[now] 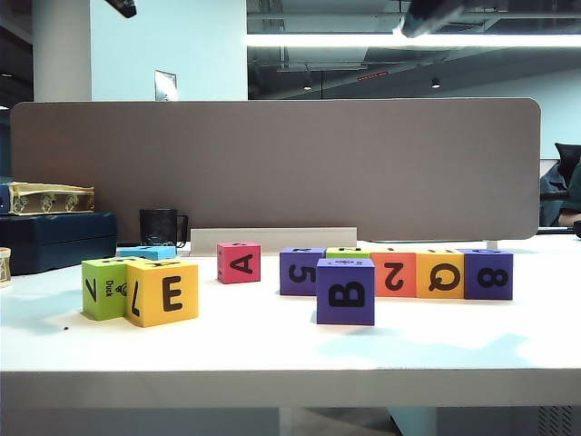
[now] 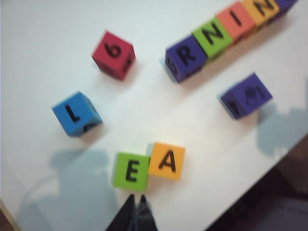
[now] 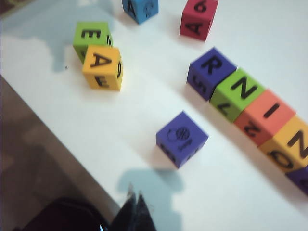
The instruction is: Select the appropriate blocks from the scattered letter blocks on the table and arrange them in a row to spell out "LEARNING".
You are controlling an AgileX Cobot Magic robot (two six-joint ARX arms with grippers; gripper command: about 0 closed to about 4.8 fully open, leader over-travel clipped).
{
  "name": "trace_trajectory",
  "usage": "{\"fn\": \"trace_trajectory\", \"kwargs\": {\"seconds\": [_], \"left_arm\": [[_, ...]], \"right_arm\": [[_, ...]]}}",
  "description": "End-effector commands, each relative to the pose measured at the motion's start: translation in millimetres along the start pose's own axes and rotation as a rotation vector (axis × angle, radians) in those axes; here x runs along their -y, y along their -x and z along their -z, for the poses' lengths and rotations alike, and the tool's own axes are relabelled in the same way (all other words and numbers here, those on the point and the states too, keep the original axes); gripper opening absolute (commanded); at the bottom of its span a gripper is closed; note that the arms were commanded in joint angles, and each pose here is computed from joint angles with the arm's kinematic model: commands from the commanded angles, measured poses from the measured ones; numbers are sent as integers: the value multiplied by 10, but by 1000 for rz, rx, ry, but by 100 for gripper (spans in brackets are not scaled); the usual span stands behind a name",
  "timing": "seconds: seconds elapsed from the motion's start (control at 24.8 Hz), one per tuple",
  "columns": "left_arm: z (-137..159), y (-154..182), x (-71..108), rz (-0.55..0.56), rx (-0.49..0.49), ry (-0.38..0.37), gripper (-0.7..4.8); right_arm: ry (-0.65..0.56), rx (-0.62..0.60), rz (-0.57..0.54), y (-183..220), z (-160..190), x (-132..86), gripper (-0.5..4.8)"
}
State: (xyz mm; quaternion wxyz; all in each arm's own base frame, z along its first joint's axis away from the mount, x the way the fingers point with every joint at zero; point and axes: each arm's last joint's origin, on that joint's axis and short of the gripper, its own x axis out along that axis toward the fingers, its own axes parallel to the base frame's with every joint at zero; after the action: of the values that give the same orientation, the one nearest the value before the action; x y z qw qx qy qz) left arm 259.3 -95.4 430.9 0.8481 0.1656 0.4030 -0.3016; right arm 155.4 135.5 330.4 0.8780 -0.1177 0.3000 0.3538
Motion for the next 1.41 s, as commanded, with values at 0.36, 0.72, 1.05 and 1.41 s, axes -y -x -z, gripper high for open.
{"fn": "trace_trajectory", "kwargs": {"seconds": [0.36,0.72,1.05,1.41], "left_arm": [[378,-764,-37,1,25,38,-6],[856,-1321,33,90,30,35,-5],[822,-1469,23,95,38,12,142],[838,-1878,254,112,-85,-170,403]], "right_arm": [[13,152,-2,322,-354,-18,-2],[12,122,-4,315,-326,-20,-2],[11,91,-9,294,-303,-22,-2],[11,81,-24,293,-293,-26,-2]]}}
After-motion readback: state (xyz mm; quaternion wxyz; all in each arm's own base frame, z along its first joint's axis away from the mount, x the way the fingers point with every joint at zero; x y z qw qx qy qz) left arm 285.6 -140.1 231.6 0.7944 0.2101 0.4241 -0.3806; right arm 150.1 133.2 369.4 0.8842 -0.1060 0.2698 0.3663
